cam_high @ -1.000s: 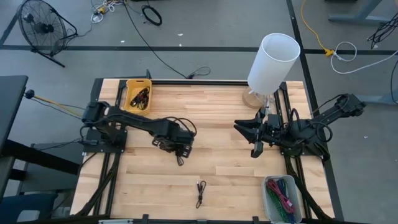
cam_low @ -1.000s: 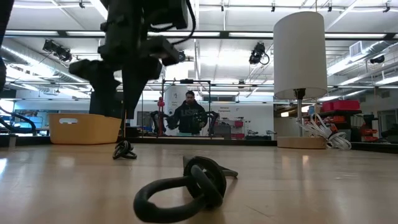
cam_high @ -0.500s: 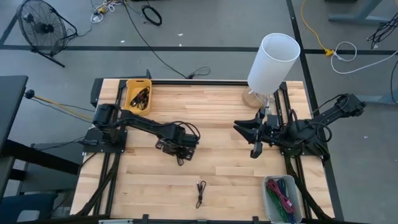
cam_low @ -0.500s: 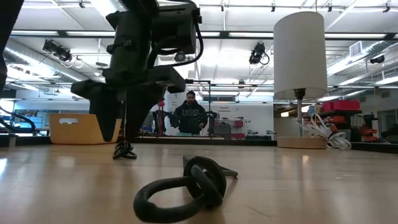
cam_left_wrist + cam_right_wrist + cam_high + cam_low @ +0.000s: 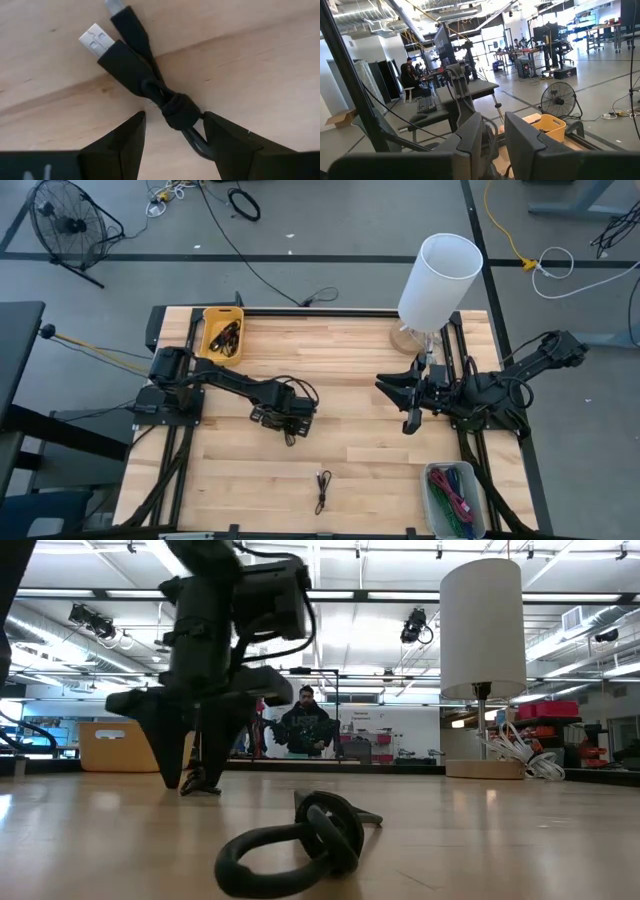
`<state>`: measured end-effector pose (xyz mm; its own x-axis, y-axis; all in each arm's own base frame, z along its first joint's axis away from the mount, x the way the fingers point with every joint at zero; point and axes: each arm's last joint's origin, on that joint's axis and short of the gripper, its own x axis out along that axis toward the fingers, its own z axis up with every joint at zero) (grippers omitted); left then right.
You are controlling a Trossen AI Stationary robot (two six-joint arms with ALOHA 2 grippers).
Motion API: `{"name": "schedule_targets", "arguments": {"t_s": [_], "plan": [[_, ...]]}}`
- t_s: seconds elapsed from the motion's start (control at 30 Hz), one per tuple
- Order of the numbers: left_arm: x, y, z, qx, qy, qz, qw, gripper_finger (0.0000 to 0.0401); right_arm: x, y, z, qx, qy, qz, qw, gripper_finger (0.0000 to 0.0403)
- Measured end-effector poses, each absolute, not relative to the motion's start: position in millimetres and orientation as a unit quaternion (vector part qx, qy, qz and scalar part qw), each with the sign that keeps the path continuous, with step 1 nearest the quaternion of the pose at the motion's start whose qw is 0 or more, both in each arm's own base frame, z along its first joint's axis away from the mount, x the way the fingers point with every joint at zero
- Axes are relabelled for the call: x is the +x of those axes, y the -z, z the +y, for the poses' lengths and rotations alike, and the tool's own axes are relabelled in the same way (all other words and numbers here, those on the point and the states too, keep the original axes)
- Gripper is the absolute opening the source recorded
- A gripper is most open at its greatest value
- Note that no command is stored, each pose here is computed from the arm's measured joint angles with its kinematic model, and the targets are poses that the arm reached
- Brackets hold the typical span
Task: Pick & Place USB Port
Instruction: Put the black charger cable into the yellow bin
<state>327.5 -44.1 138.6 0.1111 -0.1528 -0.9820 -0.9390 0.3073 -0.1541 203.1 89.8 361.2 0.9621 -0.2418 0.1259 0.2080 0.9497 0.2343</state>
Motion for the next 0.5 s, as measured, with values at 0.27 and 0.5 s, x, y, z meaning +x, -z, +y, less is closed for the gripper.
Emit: {"name": "schedule_targets", "arguments": {"t_s": [0.27,0.5], "plan": [[316.1,-124.7,-43.3,-0.476,-0.314,0.59,0.571,0.0127,203.1,-361.2,89.8,0.109,0.115,-0.077,0.984,0.0084],[320.6,-133.8,-43.7,-0.443,-0.275,0.614,0.592,0.0022,203.1,-361.2,89.8,0.107,0.115,-0.076,0.985,0.0084]]}}
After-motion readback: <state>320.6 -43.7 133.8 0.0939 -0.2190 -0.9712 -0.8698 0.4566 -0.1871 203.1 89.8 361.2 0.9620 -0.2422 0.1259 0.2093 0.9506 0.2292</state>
